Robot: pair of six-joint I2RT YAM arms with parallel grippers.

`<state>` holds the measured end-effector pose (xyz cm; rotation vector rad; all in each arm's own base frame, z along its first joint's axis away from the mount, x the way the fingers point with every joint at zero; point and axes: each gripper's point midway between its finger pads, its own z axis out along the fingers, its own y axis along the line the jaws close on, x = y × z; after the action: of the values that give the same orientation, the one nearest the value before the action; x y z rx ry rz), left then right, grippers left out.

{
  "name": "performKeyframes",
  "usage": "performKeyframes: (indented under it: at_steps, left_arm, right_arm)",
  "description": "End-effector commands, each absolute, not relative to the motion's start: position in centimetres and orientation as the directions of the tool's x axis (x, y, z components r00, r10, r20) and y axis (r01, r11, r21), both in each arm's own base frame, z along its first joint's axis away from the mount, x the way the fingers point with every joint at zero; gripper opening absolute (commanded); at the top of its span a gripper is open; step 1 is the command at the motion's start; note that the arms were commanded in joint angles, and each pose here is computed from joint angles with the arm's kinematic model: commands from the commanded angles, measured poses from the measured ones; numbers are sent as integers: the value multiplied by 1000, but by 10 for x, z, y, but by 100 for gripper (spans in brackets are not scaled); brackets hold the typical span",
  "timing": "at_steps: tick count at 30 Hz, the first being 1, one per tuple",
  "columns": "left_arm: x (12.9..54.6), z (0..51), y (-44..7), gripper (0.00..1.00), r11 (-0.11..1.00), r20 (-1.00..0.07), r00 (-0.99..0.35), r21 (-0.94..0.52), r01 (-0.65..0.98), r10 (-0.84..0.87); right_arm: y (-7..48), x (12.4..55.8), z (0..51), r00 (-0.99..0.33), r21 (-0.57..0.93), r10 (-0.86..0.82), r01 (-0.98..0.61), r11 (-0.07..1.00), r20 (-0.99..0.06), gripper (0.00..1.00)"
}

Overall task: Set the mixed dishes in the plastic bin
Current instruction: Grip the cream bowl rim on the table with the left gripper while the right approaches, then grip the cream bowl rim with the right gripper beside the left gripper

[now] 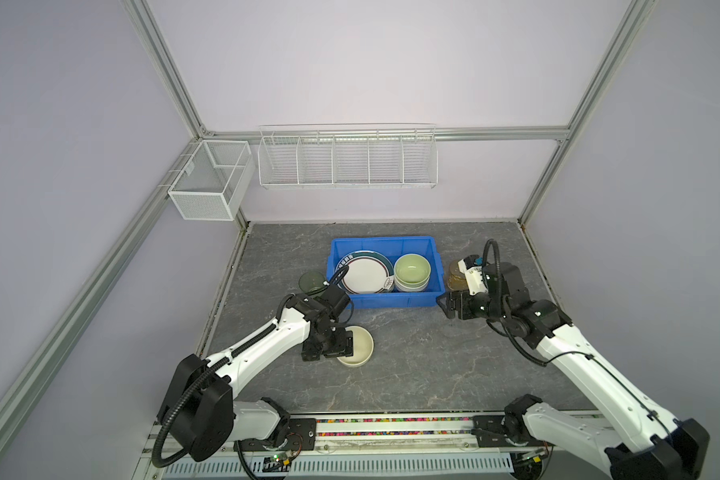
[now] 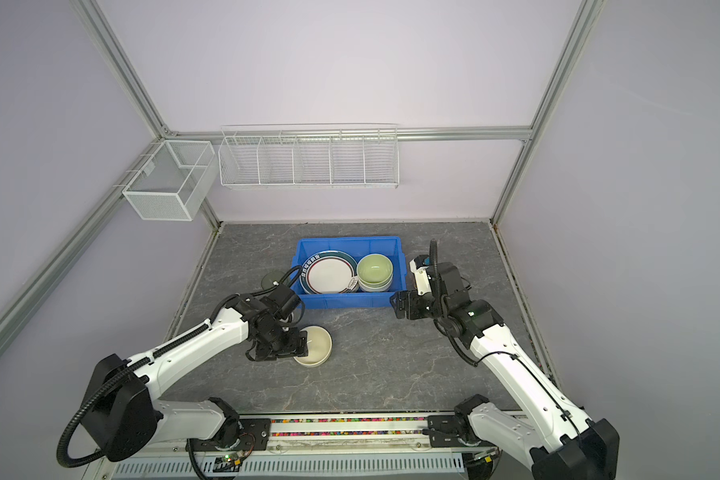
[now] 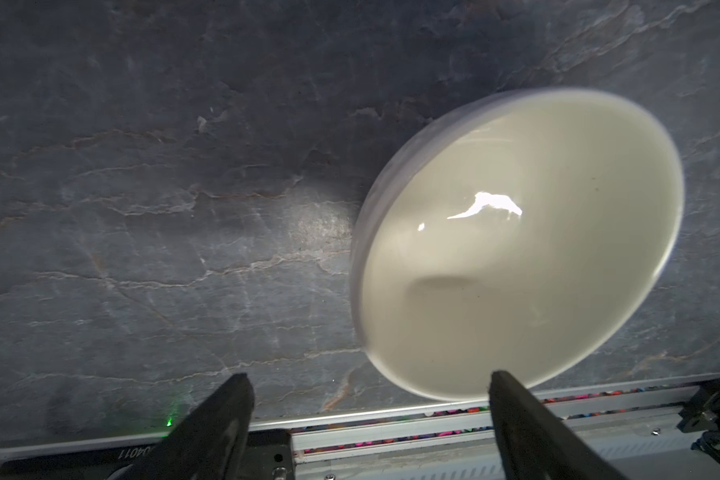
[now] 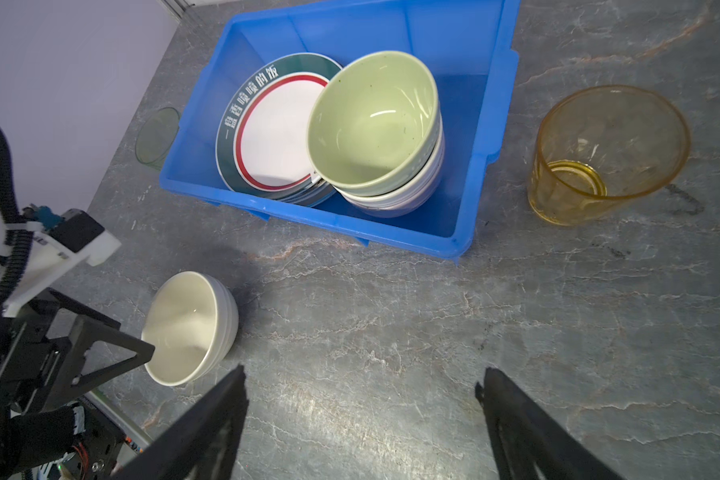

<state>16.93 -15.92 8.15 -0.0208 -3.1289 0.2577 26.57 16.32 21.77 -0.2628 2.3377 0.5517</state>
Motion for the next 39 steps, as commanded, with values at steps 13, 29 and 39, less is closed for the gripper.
performKeyframes:
  at_steps: [13, 29, 39]
  left_arm:
    - [180, 71, -161, 71, 991, -18, -999, -131, 34, 32]
    - [192, 71, -159, 46, 996, -35, -998, -75, 55, 52]
    - [200, 71, -160, 34, 997, -68, -997, -71, 38, 33]
  right_arm:
    - [159, 238, 194, -737, 254, -43, -286, 924, -675, 89]
    - [213, 218, 164, -795, 147, -194, -334, 931, -575, 98]
    - [262, 221, 157, -780, 104, -295, -415, 904, -552, 93]
